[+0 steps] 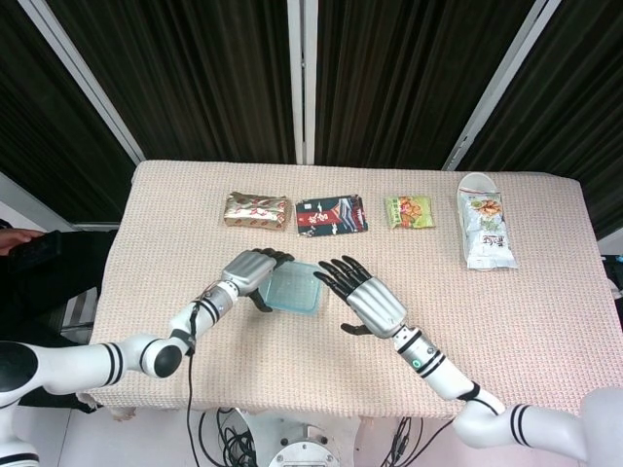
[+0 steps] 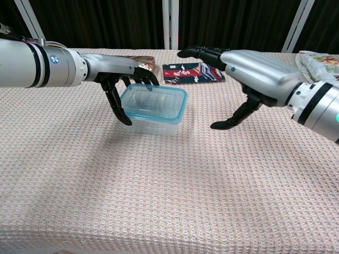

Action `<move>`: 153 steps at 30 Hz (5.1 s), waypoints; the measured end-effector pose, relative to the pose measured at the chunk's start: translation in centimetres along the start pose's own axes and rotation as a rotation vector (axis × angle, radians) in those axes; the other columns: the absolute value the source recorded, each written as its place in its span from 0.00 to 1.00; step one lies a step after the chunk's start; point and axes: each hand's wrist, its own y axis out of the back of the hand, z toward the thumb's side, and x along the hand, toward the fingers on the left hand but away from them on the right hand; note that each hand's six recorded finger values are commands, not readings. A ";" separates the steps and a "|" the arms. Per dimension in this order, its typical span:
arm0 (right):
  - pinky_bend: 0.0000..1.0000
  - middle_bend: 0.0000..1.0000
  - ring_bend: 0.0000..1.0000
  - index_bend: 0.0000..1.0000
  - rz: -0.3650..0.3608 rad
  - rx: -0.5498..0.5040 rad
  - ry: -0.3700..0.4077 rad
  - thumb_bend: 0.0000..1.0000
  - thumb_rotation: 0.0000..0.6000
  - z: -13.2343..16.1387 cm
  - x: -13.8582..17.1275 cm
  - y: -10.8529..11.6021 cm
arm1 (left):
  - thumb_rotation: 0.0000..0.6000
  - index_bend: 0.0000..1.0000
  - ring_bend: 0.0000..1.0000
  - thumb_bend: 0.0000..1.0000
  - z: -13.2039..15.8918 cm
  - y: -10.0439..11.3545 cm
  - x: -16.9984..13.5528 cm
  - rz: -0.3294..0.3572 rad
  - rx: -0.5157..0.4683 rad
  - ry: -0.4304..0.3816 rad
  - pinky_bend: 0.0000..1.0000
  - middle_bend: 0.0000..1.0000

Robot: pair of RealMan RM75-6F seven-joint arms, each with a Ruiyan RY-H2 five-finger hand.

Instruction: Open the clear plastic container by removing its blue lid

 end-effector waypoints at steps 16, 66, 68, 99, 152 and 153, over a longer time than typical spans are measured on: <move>0.00 0.00 0.00 0.00 -0.101 0.009 0.057 0.00 1.00 2.4 -3.1 -3.8 | 1.00 0.19 0.11 0.00 1.1 -0.4 0.2 -0.011 0.019 -0.017 0.19 0.24; 0.00 0.00 0.00 0.00 -0.123 0.013 0.056 0.00 1.00 2.3 -4.6 -2.1 | 1.00 0.21 0.12 0.00 1.3 -1.4 0.7 0.027 0.122 -0.026 0.19 0.25; 0.00 0.00 0.00 0.00 -0.125 0.007 0.056 0.00 1.00 2.4 -4.5 -1.9 | 1.00 0.21 0.12 0.00 1.2 -1.5 0.7 0.030 0.125 -0.026 0.19 0.25; 0.00 0.22 0.00 0.33 -0.118 0.034 0.077 0.33 1.00 2.5 -4.8 -2.7 | 1.00 0.04 0.00 0.00 1.2 -0.9 -0.1 0.032 -0.027 -0.063 0.10 0.09; 0.00 0.00 0.00 0.00 -0.297 0.154 -0.222 0.15 1.00 -9.8 -3.5 4.1 | 1.00 0.01 0.00 0.00 -17.2 3.4 -17.7 0.504 -0.037 0.393 0.03 0.02; 0.00 0.00 0.00 0.00 -0.286 0.150 -0.223 0.15 1.00 -9.8 -3.2 4.1 | 1.00 0.01 0.00 0.00 -17.4 3.4 -18.2 0.512 -0.039 0.401 0.03 0.02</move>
